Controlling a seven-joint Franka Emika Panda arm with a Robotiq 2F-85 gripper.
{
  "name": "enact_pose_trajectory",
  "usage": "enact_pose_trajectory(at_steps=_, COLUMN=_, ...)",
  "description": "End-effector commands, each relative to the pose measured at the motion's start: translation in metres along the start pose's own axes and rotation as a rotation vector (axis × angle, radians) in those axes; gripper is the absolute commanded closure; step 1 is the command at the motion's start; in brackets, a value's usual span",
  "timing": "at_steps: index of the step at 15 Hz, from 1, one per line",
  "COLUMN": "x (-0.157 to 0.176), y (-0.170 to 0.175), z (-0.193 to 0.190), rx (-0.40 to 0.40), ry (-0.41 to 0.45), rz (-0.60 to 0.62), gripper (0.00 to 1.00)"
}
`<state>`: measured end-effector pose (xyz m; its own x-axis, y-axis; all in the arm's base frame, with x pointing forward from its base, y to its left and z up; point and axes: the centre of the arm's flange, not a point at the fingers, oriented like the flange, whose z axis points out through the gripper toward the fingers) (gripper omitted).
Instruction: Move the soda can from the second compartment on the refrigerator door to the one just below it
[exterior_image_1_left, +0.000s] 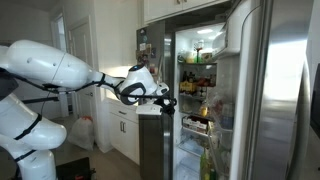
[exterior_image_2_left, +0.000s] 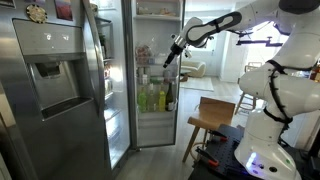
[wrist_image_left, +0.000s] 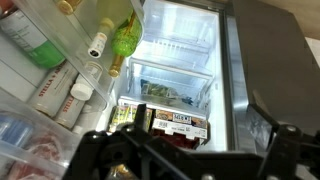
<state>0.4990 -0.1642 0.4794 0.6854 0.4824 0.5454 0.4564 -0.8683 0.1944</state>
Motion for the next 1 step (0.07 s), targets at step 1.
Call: enact_pose_trajectory(at_steps=1, x=-0.0003, y=0.0003, z=-0.0004, rx=0.001, ry=0.001, rz=0.001, gripper=0.00)
